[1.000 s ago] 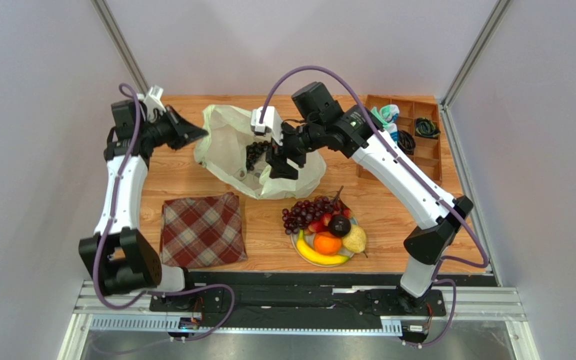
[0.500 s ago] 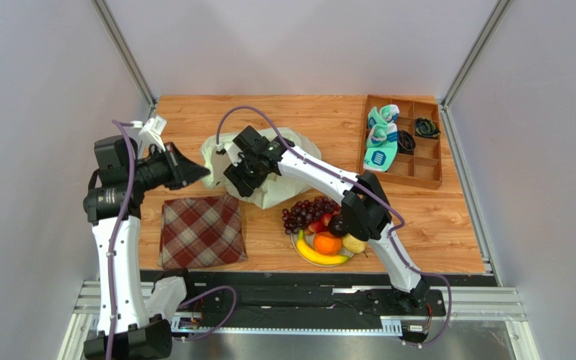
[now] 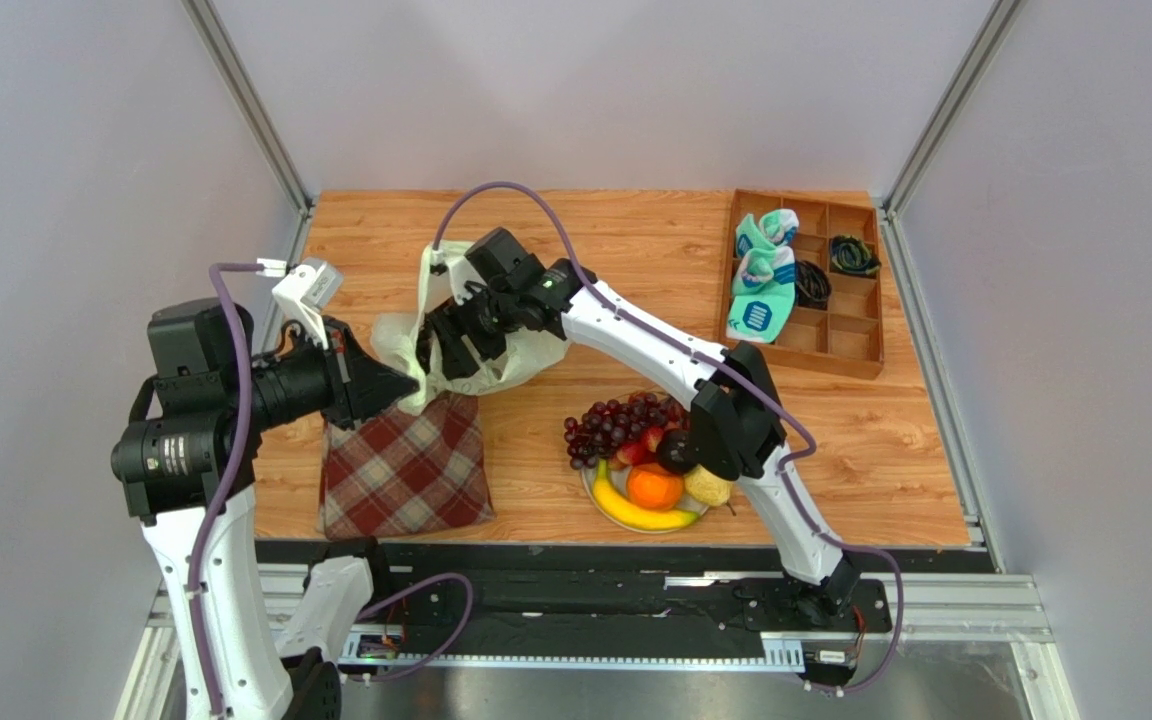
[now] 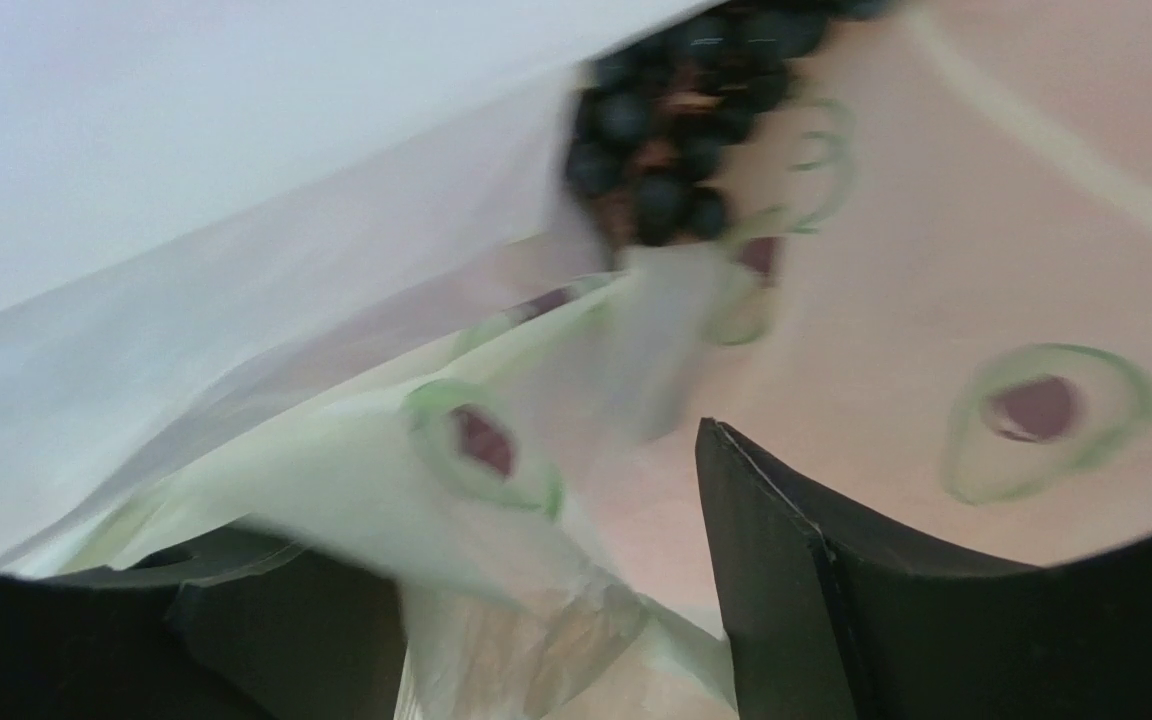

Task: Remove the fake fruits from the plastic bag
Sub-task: Adjust the plastic bag at the center of the board, then take out the fake fruit from the plastic bag, then place the fake fruit on the plate, then place the plastic bag at the center of the board, then reset both arms

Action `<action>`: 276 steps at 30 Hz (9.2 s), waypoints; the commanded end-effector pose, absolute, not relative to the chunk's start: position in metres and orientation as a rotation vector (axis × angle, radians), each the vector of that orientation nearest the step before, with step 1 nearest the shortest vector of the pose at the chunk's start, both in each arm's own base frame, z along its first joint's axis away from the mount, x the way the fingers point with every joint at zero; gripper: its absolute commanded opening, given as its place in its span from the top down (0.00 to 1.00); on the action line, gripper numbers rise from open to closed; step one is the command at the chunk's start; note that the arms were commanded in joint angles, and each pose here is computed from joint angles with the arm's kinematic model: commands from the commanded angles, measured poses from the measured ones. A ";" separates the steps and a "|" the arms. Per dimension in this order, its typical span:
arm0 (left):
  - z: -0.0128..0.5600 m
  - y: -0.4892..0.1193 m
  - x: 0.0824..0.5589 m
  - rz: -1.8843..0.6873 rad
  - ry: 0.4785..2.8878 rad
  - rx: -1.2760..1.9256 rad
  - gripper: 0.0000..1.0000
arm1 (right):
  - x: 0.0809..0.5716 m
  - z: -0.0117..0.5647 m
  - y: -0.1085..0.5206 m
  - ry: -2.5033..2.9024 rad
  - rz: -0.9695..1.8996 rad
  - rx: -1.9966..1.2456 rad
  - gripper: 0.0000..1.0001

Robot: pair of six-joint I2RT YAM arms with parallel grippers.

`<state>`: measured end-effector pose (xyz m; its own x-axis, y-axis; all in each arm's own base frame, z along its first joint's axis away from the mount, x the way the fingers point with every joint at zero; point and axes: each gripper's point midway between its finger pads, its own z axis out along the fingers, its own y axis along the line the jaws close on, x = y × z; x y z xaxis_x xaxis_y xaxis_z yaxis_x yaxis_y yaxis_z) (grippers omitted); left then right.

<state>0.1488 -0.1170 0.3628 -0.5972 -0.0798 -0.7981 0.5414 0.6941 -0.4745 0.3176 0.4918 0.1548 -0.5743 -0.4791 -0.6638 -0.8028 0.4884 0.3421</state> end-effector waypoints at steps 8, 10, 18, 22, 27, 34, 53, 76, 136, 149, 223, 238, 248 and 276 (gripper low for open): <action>0.402 -0.090 0.196 -0.671 1.912 0.236 1.00 | 0.269 0.221 0.498 1.975 1.213 -1.340 0.50; 0.424 -0.089 0.202 -0.646 1.856 0.250 1.00 | 0.263 0.239 0.493 1.920 1.224 -1.379 0.69; 0.439 -0.087 0.179 -0.661 1.876 0.113 1.00 | 0.178 0.288 0.457 1.652 1.185 -1.673 1.00; 0.422 -0.084 0.164 -0.614 1.891 0.107 1.00 | 0.152 0.256 0.455 1.654 1.277 -1.757 0.99; 0.363 -0.068 0.151 -0.549 2.043 -0.049 1.00 | 0.137 0.188 0.448 1.795 1.261 -1.853 0.92; 0.314 -0.043 0.149 -0.401 2.149 -0.165 1.00 | 0.140 0.221 0.461 1.702 1.303 -1.865 0.28; 0.413 -0.079 0.250 -0.800 1.832 0.036 1.00 | 0.217 0.370 0.462 1.572 1.482 -1.385 0.18; 0.534 -0.122 0.165 -0.852 1.594 0.342 1.00 | 0.293 0.366 0.486 1.709 1.238 -1.010 0.59; 0.323 -0.071 0.140 -0.498 1.911 0.037 1.00 | 0.164 0.200 0.459 1.930 1.105 -1.653 1.00; 0.358 -0.066 0.192 -0.528 1.795 0.047 1.00 | 0.266 0.375 0.420 1.639 1.107 -1.250 1.00; 0.355 -0.069 0.315 -0.755 1.830 -0.106 0.27 | 0.246 0.272 0.208 1.929 0.758 -0.972 1.00; 0.354 -0.054 0.304 -0.735 1.801 -0.165 0.28 | 0.224 0.245 0.214 1.984 0.826 -1.041 1.00; 0.356 -0.055 0.305 -0.747 1.793 -0.161 0.28 | 0.198 0.230 0.218 2.032 0.915 -1.048 0.90; 0.351 -0.026 0.309 -0.485 1.854 -0.119 0.01 | 0.344 0.242 0.051 2.143 -0.071 -0.117 0.00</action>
